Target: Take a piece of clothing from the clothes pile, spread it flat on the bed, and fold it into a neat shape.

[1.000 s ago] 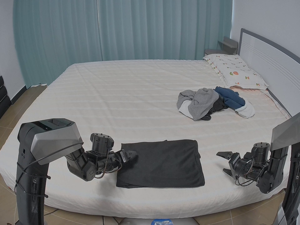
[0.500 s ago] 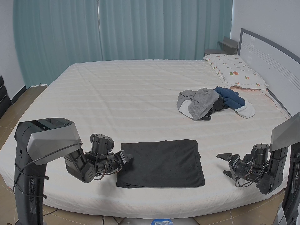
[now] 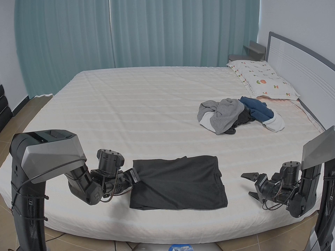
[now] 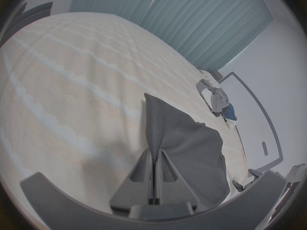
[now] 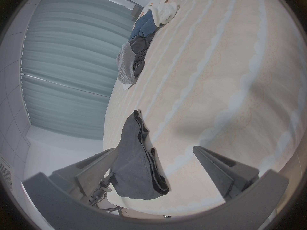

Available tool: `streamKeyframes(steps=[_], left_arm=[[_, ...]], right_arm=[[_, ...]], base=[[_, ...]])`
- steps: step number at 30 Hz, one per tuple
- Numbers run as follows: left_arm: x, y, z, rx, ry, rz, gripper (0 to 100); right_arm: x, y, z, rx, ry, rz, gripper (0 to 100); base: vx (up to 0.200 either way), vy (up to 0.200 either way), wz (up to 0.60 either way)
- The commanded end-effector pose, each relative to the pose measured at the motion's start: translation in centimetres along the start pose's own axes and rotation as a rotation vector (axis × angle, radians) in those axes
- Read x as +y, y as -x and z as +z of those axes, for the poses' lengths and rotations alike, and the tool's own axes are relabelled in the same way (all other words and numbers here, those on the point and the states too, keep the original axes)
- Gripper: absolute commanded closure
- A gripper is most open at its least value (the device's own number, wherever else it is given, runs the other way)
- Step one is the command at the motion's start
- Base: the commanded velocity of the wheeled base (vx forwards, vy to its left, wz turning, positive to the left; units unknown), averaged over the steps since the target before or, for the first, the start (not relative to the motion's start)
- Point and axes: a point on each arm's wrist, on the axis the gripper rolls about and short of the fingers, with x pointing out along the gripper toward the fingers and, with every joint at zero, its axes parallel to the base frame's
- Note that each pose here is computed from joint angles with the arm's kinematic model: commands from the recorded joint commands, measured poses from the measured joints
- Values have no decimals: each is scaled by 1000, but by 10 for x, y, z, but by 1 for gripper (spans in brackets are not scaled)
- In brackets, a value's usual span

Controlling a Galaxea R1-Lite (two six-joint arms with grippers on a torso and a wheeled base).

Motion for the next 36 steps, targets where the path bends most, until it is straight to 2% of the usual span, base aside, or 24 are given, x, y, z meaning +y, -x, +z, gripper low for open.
streamKeyframes(steps=[1,3,9,26,36], left_arm=[[-3,4,4,-27,0,3,100],[-2,1,6,-66,-2,44,100],[7,8,-1,-47,4,75,100],[11,9,4,-59,68,82,100],[16,18,6,-63,81,95,100]], right_arm=[[1,0,0,-4,4,10,0],[0,0,0,-2,3,6,0],[-2,1,-2,4,2,-2,0],[-1,0,-4,13,11,-4,0],[-2,0,-4,12,12,-6,0]], base=[[0,0,0],[0,0,0],[0,0,0],[0,0,0],[0,200,0]])
